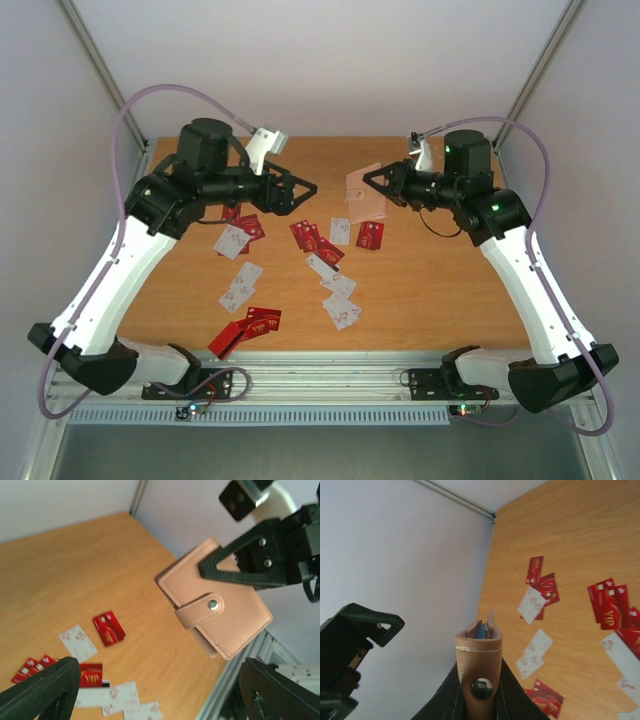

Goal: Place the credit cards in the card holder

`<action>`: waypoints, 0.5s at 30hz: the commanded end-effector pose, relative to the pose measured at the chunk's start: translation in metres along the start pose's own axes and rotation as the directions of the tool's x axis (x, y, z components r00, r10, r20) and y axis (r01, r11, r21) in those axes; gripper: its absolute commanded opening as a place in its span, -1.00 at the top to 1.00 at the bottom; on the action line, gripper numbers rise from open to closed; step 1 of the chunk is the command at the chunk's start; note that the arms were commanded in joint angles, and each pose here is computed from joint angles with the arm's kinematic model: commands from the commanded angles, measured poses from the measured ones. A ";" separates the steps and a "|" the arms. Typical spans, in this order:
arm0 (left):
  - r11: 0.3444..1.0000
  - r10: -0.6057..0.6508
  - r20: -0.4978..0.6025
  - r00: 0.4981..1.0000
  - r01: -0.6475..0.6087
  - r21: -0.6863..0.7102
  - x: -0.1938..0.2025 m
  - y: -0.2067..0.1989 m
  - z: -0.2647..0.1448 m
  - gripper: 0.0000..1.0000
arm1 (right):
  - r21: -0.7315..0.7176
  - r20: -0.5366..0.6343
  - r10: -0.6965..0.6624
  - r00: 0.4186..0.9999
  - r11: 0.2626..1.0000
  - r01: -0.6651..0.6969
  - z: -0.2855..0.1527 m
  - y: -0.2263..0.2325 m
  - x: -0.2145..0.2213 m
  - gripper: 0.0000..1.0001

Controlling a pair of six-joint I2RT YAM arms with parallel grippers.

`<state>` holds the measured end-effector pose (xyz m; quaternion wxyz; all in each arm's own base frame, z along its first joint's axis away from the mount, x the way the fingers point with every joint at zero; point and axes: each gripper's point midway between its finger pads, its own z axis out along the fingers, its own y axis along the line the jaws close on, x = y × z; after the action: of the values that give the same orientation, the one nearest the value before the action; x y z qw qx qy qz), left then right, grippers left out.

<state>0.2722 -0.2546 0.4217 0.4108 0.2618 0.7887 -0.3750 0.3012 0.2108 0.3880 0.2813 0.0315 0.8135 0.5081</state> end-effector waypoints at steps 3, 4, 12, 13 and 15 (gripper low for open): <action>0.996 -0.078 -0.134 0.988 0.074 -0.041 0.026 -0.013 0.018 -0.64 | 0.130 -0.040 -0.191 0.981 0.972 0.195 0.001 -0.003 0.012 0.98; 0.997 -0.075 -0.149 0.986 0.069 -0.043 0.029 -0.015 0.021 -0.61 | 0.157 -0.054 -0.182 0.982 0.970 0.188 0.002 -0.006 0.014 0.98; 0.997 0.012 -0.246 0.969 -0.031 -0.073 0.047 -0.028 0.046 -0.32 | 0.343 -0.160 -0.115 0.980 0.925 0.164 0.005 -0.027 0.030 0.98; 0.996 0.018 -0.253 0.967 -0.039 -0.077 0.048 -0.029 0.050 -0.29 | 0.344 -0.169 -0.108 0.980 0.925 0.162 0.005 -0.027 0.032 0.98; 0.995 0.025 -0.249 0.968 -0.049 -0.091 0.047 -0.030 0.056 -0.20 | 0.348 -0.178 -0.098 0.979 0.925 0.156 0.004 -0.026 0.035 0.98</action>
<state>0.2459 -0.3061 0.3717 0.3136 0.2969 0.8426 -0.3219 0.2917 0.2208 0.3574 0.2559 -0.0122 0.8951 0.3648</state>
